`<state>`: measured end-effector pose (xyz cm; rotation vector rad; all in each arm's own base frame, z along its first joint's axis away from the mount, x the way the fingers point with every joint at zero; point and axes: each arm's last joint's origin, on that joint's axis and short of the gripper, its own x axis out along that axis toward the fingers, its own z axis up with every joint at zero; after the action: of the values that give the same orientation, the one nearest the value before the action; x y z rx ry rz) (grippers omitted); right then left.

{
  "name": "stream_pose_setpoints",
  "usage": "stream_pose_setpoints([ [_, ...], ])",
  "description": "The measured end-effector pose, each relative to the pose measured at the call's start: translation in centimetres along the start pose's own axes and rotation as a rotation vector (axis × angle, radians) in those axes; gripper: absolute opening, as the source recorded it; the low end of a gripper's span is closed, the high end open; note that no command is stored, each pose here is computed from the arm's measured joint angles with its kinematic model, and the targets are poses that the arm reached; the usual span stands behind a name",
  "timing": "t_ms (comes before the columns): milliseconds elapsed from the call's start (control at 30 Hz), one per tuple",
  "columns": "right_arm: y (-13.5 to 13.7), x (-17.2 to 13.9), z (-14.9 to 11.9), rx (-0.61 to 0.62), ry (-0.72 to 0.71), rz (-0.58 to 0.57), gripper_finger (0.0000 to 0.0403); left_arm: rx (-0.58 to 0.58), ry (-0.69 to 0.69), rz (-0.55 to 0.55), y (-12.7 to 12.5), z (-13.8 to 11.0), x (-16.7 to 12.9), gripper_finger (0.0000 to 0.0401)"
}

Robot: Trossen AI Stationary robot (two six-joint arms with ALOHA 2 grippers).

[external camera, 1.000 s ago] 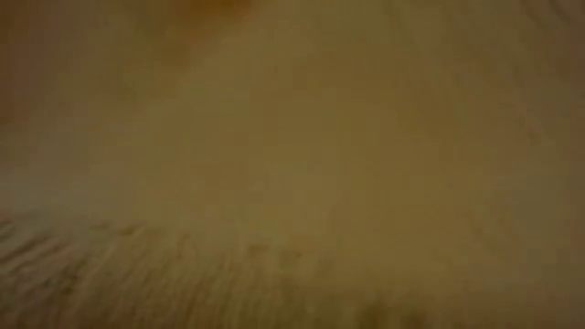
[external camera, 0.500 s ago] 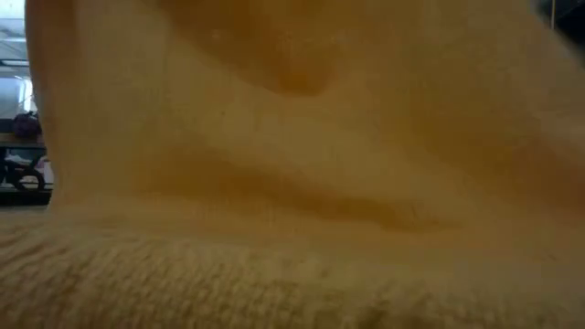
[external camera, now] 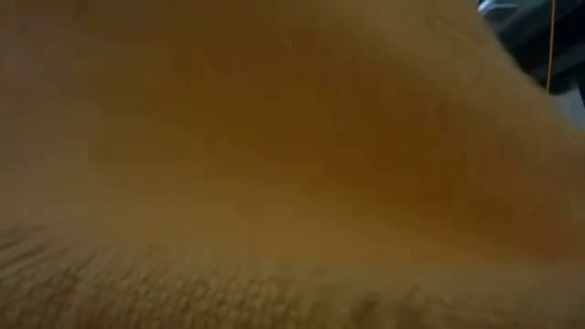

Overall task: Fold towel
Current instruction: Fold the yellow towel

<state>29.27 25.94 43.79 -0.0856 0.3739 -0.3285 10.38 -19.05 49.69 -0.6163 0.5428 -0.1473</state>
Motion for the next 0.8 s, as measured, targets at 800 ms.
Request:
stream_pose_setpoints([
  [800, -3.1, 2.8, -2.3, 0.108, 0.239, -0.142, 0.0002, 0.12, 0.014, 0.378, 3.9, -0.1, 2.2, 0.0],
])
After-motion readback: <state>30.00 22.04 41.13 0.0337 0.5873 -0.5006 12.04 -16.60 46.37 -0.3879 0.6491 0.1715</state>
